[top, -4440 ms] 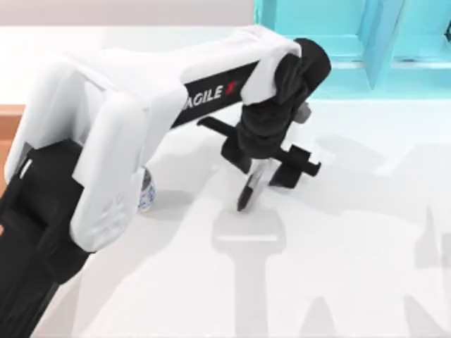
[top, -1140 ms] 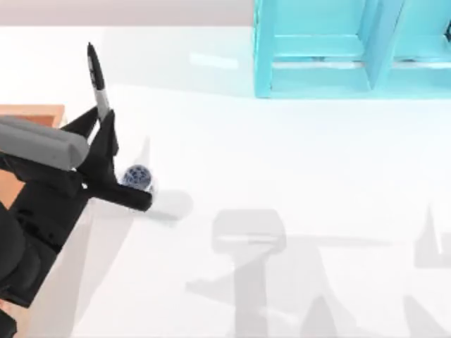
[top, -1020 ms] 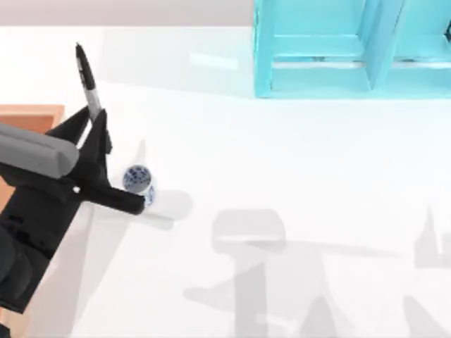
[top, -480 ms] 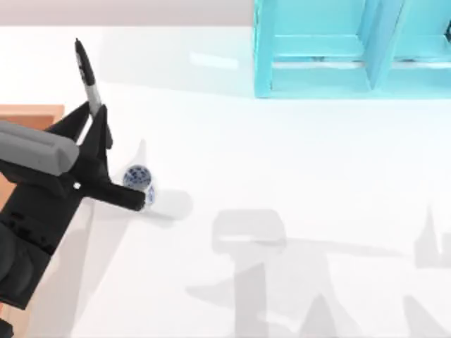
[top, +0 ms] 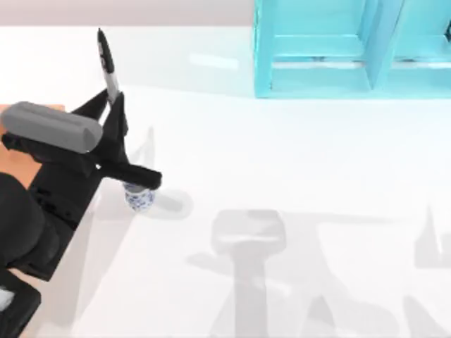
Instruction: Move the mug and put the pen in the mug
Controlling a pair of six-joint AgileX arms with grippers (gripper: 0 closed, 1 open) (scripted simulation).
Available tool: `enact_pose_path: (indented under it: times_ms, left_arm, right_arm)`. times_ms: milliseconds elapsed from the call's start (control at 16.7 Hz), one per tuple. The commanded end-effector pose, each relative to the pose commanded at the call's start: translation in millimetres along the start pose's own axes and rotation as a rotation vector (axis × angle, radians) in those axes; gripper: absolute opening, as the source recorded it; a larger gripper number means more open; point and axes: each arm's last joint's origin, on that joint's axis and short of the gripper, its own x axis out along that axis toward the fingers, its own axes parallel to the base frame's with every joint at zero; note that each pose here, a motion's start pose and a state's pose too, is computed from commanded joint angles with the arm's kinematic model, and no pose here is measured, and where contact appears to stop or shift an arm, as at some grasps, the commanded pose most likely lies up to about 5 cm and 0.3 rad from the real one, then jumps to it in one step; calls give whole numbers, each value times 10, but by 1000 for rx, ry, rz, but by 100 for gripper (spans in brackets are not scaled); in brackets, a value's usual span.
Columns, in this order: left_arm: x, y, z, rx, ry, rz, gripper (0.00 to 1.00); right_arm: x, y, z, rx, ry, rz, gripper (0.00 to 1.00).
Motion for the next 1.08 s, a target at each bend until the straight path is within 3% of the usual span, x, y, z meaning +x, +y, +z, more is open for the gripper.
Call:
enact_pose_path:
  times_ms: [240,1020,1080]
  left_arm:
    - [13,5,-5,-2,-1,0,0]
    - [13,5,-5,-2,-1,0,98]
    - [13,5,-5,-2,-1,0,100]
  right_arm:
    - [0,0,0,0,0,0,100]
    - [0,0,0,0,0,0,100]
    - [0,0,0,0,0,0,100]
